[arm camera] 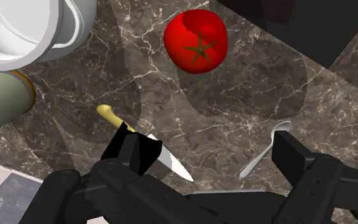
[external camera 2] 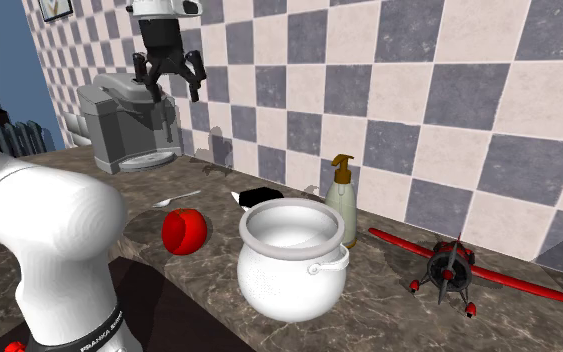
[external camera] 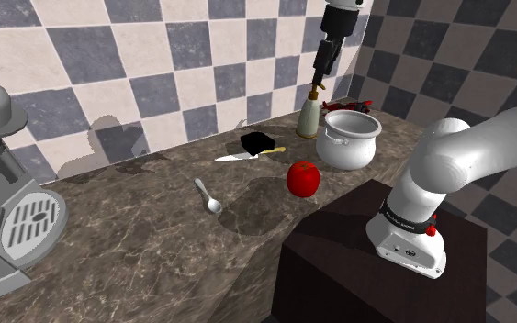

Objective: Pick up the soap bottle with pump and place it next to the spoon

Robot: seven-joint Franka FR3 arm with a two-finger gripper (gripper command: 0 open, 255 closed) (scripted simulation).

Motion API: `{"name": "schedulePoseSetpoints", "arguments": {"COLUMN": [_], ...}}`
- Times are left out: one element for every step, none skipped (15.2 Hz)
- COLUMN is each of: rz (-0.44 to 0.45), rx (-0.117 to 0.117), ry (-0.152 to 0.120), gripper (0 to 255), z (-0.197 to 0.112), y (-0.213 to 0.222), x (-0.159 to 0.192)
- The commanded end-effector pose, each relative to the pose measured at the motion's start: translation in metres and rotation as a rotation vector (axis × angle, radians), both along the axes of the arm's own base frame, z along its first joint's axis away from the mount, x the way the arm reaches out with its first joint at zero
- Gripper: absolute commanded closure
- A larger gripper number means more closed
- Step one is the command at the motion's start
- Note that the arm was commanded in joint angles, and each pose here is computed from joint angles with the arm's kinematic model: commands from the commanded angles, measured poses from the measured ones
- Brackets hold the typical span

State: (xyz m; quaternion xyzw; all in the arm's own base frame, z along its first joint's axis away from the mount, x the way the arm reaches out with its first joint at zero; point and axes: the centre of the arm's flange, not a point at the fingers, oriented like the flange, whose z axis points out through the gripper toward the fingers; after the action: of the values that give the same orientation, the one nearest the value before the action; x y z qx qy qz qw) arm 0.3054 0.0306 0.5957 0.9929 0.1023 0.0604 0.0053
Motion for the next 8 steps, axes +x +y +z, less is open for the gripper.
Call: {"name": "schedulePoseSetpoints", "arguments": {"rz": [0.0,0.004,0.009,0.013,0.017,0.021,0.026,0.03], "rx": [0.0,-0.002,-0.003,-0.005,-0.006,-0.008,-0.009,-0.011], "ry": [0.0,0.001,0.001,0.002,0.002,0.003,0.003,0.004], "gripper": [0,0,0,0,0,0,0,0], "z": [0.0,-0.004,-0.008,-0.013,-0.017,-0.021,-0.025,-0.029], "y": [0.0,-0.011,-0.023,-0.034,-0.045,-0.056,-0.068,-0.079], "x": [0.0,0.005,0.01,0.015,0.021,0.026,0.031,0.036]}}
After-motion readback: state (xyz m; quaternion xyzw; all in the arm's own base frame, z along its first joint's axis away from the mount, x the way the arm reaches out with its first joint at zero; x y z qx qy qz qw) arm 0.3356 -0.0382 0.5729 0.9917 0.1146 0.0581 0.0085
